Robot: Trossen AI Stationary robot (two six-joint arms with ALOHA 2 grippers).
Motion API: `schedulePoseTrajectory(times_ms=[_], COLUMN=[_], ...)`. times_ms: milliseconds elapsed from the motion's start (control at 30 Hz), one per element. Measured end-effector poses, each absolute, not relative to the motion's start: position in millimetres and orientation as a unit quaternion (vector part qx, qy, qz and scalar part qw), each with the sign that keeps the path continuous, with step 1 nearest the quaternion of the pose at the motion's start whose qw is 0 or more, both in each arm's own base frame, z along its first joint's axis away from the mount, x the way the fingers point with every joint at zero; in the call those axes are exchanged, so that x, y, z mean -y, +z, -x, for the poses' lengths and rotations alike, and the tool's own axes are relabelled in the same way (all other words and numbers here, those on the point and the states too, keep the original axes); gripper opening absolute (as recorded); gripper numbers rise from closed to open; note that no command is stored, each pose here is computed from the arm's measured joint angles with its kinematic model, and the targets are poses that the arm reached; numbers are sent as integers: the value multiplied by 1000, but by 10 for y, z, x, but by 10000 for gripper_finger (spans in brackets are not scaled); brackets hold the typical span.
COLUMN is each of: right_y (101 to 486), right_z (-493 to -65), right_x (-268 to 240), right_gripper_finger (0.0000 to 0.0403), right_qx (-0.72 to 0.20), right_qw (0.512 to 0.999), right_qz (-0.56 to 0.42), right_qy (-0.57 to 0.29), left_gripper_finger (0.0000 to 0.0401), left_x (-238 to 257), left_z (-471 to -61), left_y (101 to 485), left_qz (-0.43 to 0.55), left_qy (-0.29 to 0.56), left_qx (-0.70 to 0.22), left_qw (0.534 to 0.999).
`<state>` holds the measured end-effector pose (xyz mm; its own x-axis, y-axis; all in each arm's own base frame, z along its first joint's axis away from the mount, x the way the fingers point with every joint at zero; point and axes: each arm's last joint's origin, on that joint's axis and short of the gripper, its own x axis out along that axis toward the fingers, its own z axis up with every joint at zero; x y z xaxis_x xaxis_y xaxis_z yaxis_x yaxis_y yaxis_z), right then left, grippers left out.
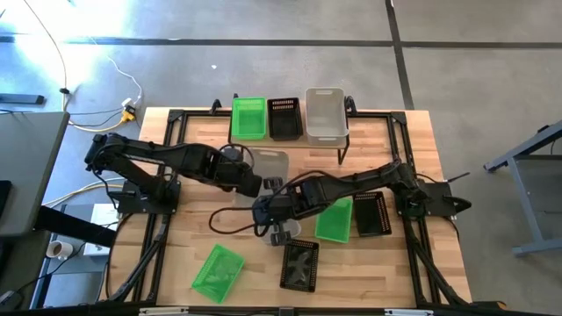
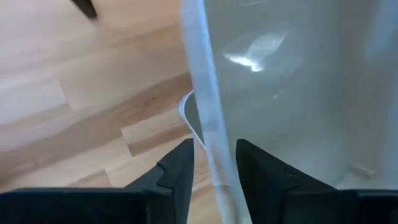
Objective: Stack baskets on shelf by color
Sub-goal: Stack the left gray bin on top of the gray bin on the shelf
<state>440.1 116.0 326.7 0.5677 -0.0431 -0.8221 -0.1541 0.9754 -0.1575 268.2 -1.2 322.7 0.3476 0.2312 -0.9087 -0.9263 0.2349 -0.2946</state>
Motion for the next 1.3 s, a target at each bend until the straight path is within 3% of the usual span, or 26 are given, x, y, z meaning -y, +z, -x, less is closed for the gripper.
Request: schedulePoseTrajectory(times_ms=[633,1067,1300], right_y=[3252,3713,3936], right_z=[-4281,-4026,-3778], right_x=[-1294,-1181,-1009], right_gripper_finger=[1,0,0], right_qx=[-492,-436,-443], right_qw=[870,895,884], right_qz=[31,64,106], right_qy=[-30,-65,-101], left_gripper_finger=[113,113,113], left_x=[-28,-6,-12], left_z=[-2237,-1986,-1975], left_y=[3657,3833,3841], left_qz=[336,260,223], left_qy=[355,297,290], left_qx=[-353,-352,-358], left_qw=[798,849,859])
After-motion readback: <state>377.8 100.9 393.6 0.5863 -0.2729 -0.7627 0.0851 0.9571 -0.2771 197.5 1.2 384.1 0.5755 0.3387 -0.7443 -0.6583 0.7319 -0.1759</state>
